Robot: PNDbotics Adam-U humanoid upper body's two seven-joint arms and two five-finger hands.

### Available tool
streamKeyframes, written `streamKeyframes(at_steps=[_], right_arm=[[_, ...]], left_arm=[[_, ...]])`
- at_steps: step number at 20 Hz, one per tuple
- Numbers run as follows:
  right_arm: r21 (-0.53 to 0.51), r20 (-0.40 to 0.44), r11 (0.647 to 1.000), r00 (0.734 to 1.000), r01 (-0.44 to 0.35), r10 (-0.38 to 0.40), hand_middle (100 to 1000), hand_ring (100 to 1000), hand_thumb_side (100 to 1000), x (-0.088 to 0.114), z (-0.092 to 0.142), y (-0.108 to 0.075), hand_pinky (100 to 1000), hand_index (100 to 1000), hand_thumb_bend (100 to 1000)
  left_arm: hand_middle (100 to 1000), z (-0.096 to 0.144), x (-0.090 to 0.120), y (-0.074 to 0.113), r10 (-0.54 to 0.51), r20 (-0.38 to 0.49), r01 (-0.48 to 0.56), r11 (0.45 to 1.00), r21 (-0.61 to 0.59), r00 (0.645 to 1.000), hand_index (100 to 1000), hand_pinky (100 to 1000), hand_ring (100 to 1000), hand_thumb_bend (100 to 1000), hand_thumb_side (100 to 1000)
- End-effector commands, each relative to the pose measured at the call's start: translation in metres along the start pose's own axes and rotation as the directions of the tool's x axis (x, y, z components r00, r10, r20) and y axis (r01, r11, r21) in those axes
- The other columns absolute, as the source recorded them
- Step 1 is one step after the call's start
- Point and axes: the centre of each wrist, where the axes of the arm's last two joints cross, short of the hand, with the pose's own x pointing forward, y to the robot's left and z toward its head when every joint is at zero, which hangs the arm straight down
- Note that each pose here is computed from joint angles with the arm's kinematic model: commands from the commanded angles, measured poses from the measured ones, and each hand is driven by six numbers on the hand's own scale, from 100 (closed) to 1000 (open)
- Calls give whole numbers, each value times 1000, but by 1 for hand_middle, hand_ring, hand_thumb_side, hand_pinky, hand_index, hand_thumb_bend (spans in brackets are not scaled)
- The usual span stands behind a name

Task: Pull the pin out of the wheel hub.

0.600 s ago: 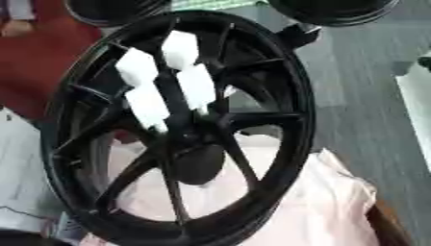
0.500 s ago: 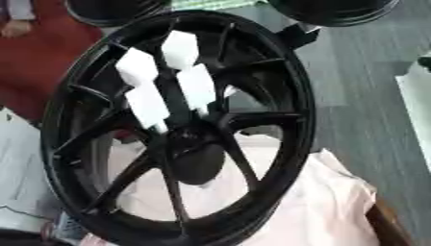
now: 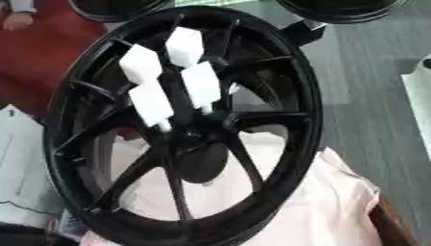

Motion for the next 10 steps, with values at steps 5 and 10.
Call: streamKeyframes(at_steps=[5,10], right_arm=[[17,71,999,996,-50,48,766,769,824,22,-12,-12,909,800,100],[60,132,992,986,-114,105,768,772,802,46,-24,-24,905,803,100]], left_arm=[[801,-12,18,2,-23,59,25,999,-25,998,856,795,788,178,870],[797,-15,27,2,-39,83,42,999,-34,996,852,793,786,175,866]])
